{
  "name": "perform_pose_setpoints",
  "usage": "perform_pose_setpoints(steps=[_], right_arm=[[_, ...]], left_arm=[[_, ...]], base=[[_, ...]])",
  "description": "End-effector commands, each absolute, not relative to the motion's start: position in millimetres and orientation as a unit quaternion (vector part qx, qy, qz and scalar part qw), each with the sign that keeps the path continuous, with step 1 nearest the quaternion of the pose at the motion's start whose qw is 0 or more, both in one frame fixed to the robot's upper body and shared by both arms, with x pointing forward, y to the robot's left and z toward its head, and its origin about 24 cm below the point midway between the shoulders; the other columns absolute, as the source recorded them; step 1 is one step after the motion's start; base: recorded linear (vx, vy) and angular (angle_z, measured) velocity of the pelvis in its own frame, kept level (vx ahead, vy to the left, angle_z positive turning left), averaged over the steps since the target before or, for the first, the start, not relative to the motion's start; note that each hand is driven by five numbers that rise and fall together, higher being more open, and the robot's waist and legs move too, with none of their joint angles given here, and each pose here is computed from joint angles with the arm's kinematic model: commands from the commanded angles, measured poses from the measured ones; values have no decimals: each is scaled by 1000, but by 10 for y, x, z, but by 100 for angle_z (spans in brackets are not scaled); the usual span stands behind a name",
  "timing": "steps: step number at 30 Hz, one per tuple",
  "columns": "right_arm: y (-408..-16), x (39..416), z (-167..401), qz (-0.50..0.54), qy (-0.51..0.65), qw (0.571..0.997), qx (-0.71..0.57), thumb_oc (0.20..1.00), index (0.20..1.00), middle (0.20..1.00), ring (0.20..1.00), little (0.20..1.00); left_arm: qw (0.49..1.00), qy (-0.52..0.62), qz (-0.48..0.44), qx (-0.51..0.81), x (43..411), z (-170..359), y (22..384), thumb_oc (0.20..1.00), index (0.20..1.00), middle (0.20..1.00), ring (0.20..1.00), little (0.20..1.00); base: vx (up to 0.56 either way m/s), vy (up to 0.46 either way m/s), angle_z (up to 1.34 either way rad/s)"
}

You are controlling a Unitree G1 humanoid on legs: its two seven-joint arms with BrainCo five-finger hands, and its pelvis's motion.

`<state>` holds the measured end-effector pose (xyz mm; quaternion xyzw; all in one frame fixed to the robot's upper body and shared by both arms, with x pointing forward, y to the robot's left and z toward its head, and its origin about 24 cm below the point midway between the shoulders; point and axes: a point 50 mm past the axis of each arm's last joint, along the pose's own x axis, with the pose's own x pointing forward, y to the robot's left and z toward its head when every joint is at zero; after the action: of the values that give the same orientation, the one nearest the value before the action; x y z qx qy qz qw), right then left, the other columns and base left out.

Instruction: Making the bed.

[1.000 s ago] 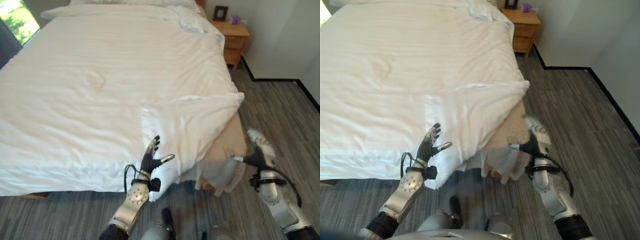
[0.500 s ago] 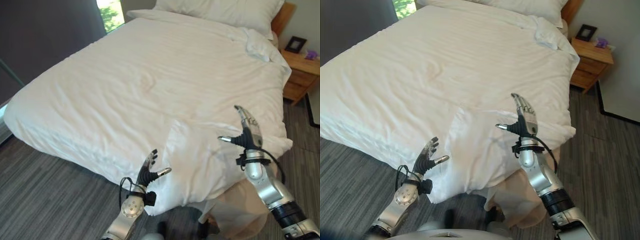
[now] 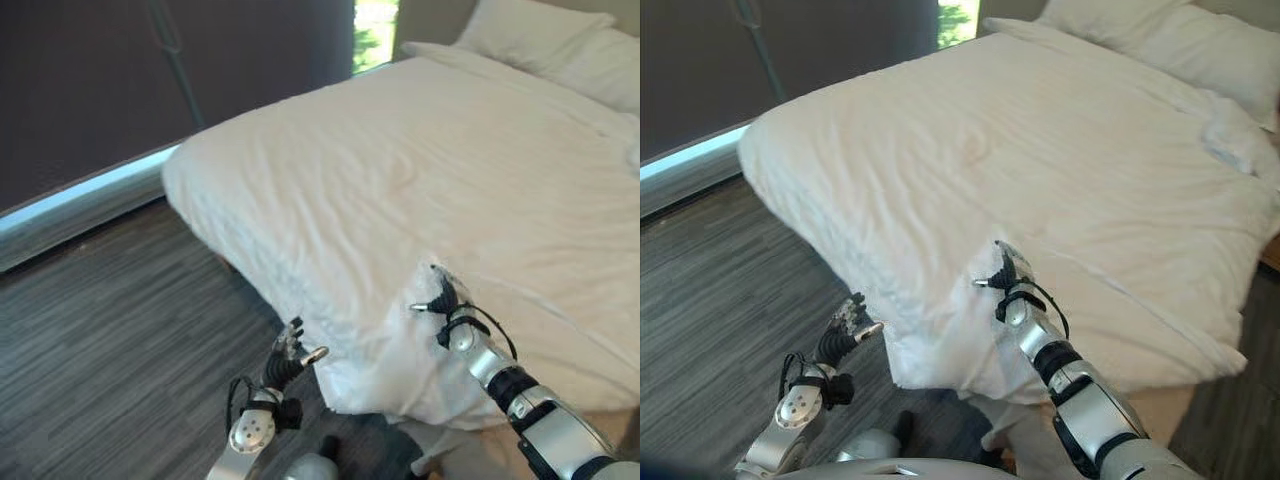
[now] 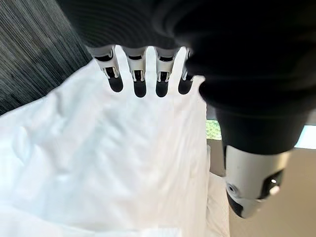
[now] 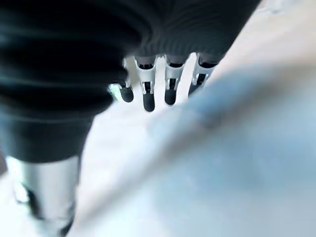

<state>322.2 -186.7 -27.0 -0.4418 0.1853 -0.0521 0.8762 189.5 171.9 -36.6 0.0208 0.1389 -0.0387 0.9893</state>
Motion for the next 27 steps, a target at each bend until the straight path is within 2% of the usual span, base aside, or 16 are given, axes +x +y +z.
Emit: perform_pose_setpoints(steps=[1, 2, 3, 5, 7, 11, 14, 19, 27], right_arm=[[-2388, 3509, 241, -151, 163, 874, -433, 1000, 1000, 1000, 1000, 1000], [-2498, 3490, 263, -166, 167, 872, -429, 953, 953, 953, 953, 953], [-2504, 3488, 265, -166, 167, 872, -429, 661, 661, 661, 661, 661], [-2667, 3442, 298, -192, 165, 874, -415, 373, 373, 373, 373, 373], [-2711, 3420, 317, -203, 156, 879, -401, 200, 200, 200, 200, 200], [-2649, 3279, 563, -205, 29, 904, -374, 200, 200, 200, 200, 200], [-2531, 3013, 595, -207, -28, 917, -340, 200, 200, 200, 200, 200], [-2201, 2578, 271, -143, -13, 947, -287, 200, 200, 200, 200, 200], [-2058, 2329, 93, -103, 18, 958, -268, 200, 200, 200, 200, 200]], left_arm=[[994, 67, -82, -2, 2121, -92, 1627, 1000, 1000, 1000, 1000, 1000], [994, 67, -83, -4, 2126, -92, 1626, 1000, 1000, 1000, 1000, 1000], [994, 66, -83, -4, 2127, -93, 1622, 1000, 1000, 1000, 1000, 1000], [995, 65, -80, 2, 2151, -95, 1629, 1000, 1000, 1000, 1000, 1000], [995, 65, -79, 4, 2167, -98, 1620, 1000, 1000, 1000, 1000, 1000], [996, 64, -60, 32, 2241, -94, 1684, 1000, 1000, 1000, 1000, 1000], [996, 55, -44, 50, 2292, -62, 1716, 1000, 1000, 1000, 1000, 1000], [996, 61, -30, 58, 2300, -83, 1710, 1000, 1000, 1000, 1000, 1000], [996, 70, -26, 43, 2232, -123, 1627, 1000, 1000, 1000, 1000, 1000]], base=[[-93, 87, 24], [-92, 88, 16], [-26, 70, 7], [-19, 66, 5], [-26, 80, -2], [-59, 170, -29], [-147, 126, -49], [-181, 168, -116], [-202, 41, -110]])
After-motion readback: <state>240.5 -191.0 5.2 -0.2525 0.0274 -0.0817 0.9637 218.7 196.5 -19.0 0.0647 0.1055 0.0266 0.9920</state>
